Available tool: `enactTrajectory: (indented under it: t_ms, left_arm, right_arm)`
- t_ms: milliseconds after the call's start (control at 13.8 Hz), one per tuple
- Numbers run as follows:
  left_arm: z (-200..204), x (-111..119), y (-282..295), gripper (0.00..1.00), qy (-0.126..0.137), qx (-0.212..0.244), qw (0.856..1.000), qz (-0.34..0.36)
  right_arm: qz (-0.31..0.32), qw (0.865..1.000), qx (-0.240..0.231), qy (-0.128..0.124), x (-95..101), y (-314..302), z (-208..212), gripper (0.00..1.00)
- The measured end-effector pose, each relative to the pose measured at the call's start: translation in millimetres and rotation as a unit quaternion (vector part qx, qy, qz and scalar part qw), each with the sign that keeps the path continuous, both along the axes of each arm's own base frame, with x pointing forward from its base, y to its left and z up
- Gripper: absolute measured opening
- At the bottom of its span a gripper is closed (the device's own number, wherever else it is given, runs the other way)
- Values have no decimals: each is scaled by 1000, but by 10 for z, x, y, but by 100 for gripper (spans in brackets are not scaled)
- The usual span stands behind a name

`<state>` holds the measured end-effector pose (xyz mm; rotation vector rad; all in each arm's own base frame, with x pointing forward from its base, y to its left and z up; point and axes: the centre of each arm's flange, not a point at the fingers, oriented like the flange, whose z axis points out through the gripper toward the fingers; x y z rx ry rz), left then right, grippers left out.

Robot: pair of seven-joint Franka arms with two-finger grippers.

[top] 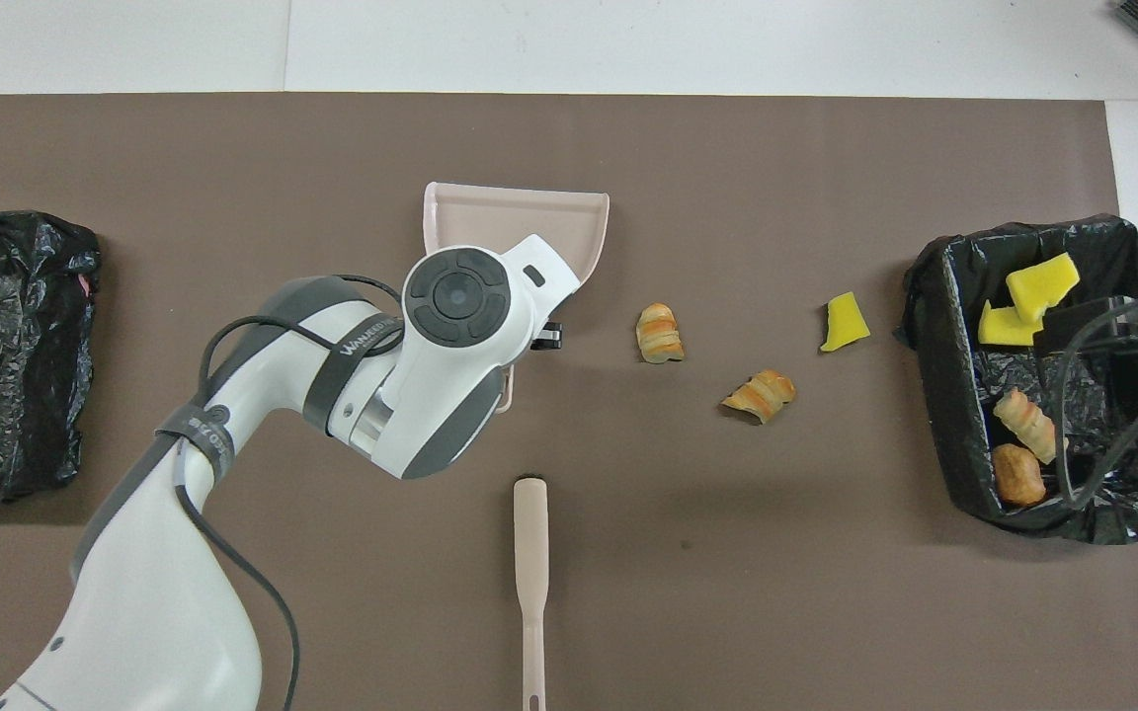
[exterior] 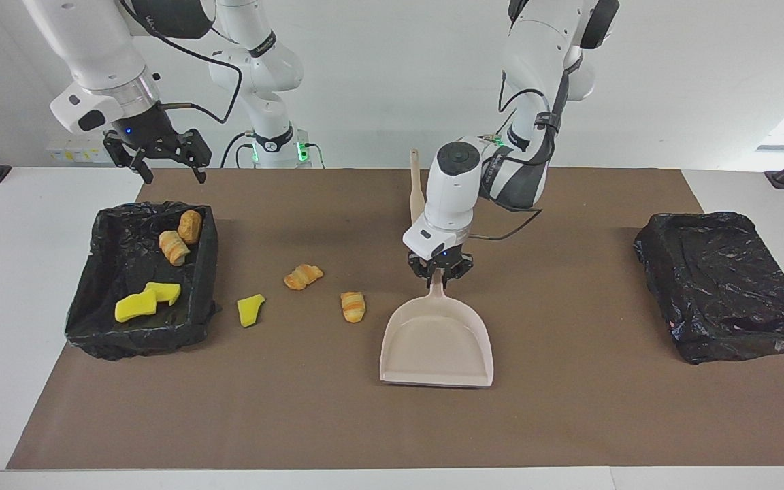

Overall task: Sweep and dump trash in bin
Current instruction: 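Hold the dustpan with the left gripper while the right gripper reaches the brush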

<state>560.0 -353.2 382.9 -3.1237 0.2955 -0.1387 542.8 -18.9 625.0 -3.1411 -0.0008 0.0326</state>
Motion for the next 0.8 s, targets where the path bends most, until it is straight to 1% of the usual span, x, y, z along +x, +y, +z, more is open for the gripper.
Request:
enactTrajectory:
  t_ms: [73,218,290,363,508,581,726,798]
  left_arm:
    - [90,81,244,31,10,14,999,-39]
    - [239,172,661,31,36,36,991,-126]
    - [305,198,832,31,47,43,983,-171]
    - [364,221,976,31,55,48,972,-225]
    - [413,242,1148,31,66,52,938,-336]
    - [401,239,1175,31,68,53,922,-378]
    - [338,215,1182,31,75,53,891,-444]
    - [304,201,1179,31,77,53,871,-482]
  right_arm:
    - [3,1000,0,0,1,28,0,100]
    - [24,1000,2,4,-5,269,-33,100]
    - [38,999,2,10,-22,424,-85,100]
    - [52,998,3,18,-52,582,-158,100]
    - [82,996,8,38,-158,968,-332,100]
    - [87,995,12,47,-225,1176,-418,100]
    - [79,995,14,53,-350,1566,-581,100]
    - [68,996,13,53,-429,1793,-663,100]
